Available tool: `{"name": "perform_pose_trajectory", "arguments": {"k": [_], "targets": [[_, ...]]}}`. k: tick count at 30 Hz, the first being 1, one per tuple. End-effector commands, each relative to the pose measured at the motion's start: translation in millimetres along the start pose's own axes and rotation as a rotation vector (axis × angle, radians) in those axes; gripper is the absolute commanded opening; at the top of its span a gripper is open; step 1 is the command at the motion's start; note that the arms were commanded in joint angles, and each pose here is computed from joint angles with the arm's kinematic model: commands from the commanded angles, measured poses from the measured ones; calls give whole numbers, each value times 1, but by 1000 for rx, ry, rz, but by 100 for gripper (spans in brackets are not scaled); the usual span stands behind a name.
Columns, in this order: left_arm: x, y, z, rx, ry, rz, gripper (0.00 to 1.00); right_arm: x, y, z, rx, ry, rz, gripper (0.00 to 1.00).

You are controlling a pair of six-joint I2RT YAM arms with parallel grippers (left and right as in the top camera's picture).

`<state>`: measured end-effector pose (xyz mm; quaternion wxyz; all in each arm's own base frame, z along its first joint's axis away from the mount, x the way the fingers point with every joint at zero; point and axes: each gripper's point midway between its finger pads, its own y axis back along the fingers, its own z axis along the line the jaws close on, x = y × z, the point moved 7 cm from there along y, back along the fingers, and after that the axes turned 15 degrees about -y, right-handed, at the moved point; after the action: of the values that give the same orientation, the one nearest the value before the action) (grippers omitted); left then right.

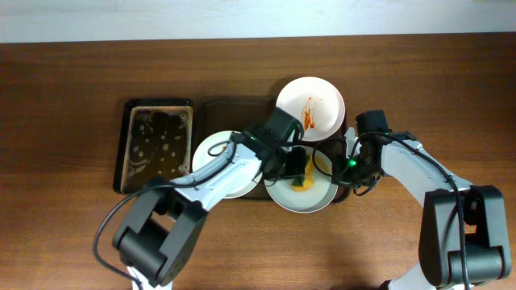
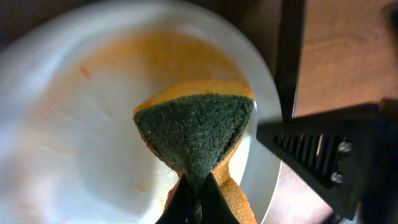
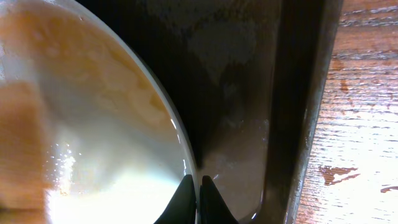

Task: Clean dirty plates on tray and stack at the side
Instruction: 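Scrub the right-held plate with the sponge in the left gripper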

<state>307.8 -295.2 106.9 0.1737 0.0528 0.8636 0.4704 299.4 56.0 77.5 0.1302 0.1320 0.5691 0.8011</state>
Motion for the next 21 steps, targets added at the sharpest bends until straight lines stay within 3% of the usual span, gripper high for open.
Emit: {"name": "perform_pose_trajectory", "arguments": {"k": [1,5,10,16,21], "targets": [[8,-11,-3,62,64,59,0,-1,-2,-3,39,-6,-9,4],[6,-13,1,28,44,42,0,-1,-2,-3,39,-6,-9,4],[2,-12,32,-249,-41,-22,0,-1,-2,-3,39,-6,-8,4],[-14,3,44,-251,-88,-59,0,-1,-2,-3,39,-6,-9,4],[-40,47,28,-188,-163,-150,0,-1,-2,-3,39,-6,-10,4]]}}
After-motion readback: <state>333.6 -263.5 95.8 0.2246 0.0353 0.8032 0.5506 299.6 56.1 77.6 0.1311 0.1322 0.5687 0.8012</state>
